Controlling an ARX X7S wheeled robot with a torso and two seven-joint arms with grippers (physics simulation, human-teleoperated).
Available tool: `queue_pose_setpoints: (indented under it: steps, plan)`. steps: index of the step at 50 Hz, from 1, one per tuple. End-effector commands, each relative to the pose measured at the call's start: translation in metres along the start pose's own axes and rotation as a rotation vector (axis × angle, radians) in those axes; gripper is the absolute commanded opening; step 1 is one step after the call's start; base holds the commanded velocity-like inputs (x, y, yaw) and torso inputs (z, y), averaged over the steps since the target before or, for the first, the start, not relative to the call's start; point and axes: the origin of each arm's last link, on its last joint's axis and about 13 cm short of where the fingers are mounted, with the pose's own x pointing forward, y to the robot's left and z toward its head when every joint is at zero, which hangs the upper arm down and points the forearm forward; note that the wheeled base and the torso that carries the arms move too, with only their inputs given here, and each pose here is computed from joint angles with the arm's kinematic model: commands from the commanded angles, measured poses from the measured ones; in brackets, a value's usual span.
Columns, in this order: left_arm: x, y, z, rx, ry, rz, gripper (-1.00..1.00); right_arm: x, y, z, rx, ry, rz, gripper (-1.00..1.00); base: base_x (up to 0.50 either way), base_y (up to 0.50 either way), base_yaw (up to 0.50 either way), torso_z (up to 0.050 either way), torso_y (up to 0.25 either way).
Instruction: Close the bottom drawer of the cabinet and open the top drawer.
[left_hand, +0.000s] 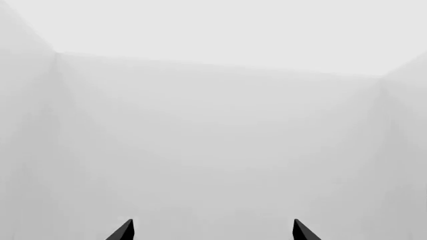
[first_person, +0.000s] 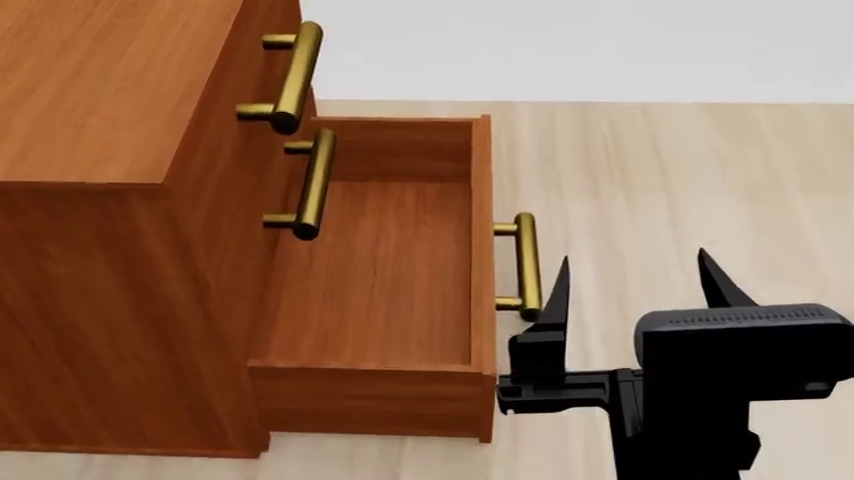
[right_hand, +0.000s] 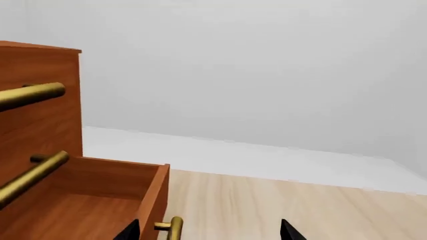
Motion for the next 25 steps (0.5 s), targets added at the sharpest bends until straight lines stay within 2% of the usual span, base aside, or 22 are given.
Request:
queue_pose_setpoints:
  steps: [1,19,25]
  plan:
    - [0.0005,0.0007,0.001,-0.002,0.003,0.004,1.0,0.0012,0.0009,0.0,0.001,0.0,0.004,1.0,0.0,0.0,0.0,0.0,-0.18]
    - [0.0007,0.0019,0.0017,0.0,0.001,0.007,1.0,0.0032,0.0009,0.0012,-0.004,-0.002,0.006,1.0,0.0,0.0,0.0,0.0,-0.177]
    - [0.0005,0.0026,0.002,-0.002,-0.002,0.009,1.0,0.0076,-0.0031,-0.0005,-0.009,0.024,-0.026,1.0,0.0,0.0,0.0,0.0,-0.033]
